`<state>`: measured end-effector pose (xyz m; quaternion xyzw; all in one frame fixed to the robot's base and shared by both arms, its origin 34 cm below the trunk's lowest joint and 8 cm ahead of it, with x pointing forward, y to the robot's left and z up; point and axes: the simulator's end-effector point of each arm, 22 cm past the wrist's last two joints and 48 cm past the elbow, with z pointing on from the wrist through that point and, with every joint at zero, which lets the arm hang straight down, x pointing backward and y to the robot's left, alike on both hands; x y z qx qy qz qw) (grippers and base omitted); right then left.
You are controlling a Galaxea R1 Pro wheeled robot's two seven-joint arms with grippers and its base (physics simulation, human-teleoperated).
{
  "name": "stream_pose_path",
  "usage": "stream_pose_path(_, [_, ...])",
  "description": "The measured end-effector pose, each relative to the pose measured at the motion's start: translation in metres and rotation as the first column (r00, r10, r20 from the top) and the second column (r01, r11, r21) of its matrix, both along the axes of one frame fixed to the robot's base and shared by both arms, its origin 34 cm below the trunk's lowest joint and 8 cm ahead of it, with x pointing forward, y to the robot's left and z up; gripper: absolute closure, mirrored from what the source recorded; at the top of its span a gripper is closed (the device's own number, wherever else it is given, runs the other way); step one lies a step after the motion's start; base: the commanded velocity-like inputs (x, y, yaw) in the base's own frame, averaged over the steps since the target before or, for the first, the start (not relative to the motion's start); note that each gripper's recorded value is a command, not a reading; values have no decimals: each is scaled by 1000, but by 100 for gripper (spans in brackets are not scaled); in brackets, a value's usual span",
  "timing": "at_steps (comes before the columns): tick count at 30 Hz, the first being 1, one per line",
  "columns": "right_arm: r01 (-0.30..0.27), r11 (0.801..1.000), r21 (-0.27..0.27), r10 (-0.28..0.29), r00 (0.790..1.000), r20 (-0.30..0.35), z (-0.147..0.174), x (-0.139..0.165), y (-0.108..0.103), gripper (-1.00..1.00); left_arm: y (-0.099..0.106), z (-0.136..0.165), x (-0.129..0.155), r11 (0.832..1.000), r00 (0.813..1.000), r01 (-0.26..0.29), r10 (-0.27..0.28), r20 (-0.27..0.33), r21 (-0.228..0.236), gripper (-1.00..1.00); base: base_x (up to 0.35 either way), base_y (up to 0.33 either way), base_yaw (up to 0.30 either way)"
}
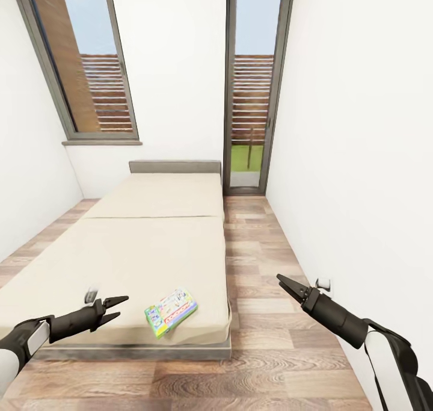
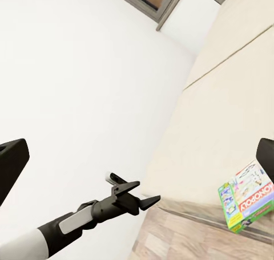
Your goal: Put all the toys in the child's room - the three board games (two on the bed and one on the table), the two jigsaw puzzles on the table, and the tennis ball on the table - inside the toy box on the table in the child's room.
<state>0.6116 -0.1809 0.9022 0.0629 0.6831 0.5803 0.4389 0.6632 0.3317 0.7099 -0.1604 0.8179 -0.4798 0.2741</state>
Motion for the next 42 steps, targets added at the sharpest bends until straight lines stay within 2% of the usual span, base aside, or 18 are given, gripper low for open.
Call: stream_pose_path(42, [1,1000,-4,-1,1000,-1,-82,-10,0,-100,-5,-82,-10,1000,1000,5,-5,-2,-1,-100,0,0,0])
